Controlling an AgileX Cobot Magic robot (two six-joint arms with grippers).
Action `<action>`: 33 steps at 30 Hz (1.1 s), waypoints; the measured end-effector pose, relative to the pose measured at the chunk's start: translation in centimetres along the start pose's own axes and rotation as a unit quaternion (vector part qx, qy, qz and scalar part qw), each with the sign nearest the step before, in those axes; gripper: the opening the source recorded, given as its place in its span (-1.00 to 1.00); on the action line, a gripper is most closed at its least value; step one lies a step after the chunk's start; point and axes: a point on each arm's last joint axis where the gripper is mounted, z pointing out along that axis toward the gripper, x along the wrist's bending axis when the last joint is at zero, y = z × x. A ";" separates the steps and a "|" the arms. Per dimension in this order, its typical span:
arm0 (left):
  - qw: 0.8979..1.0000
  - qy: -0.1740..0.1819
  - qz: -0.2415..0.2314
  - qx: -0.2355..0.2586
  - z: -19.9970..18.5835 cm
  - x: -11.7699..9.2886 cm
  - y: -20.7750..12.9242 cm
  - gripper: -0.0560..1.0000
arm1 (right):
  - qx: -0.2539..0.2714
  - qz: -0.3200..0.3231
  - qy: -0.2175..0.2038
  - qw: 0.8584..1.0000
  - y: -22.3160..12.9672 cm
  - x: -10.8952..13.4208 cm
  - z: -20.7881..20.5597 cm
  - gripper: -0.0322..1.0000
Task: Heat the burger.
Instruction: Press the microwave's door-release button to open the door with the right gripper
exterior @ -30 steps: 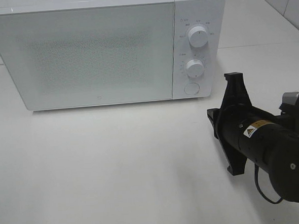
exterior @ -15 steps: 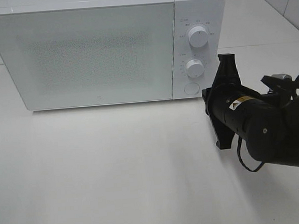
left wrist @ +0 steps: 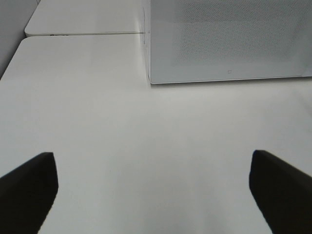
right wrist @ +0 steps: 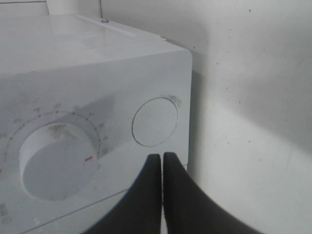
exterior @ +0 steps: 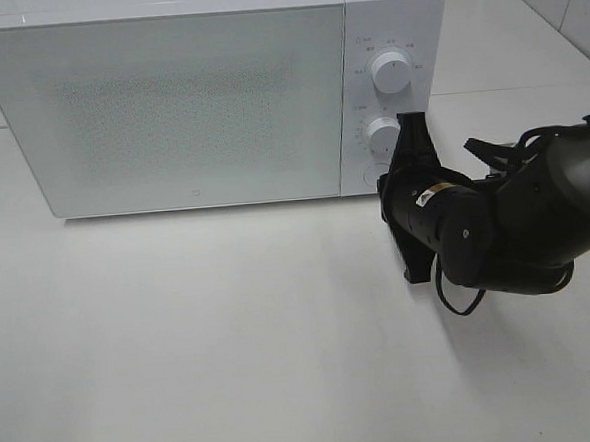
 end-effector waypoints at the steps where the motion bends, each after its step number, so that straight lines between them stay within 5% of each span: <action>1: 1.000 0.000 0.000 0.000 0.0 0.0 0.0 0.98 | -0.001 0.001 0.003 1.000 0.1 0.2 0.2 -0.94; 33: 1.000 0.000 0.000 0.000 0.0 0.0 0.0 0.98 | -0.011 0.010 0.004 1.000 0.5 0.7 3.9 -0.94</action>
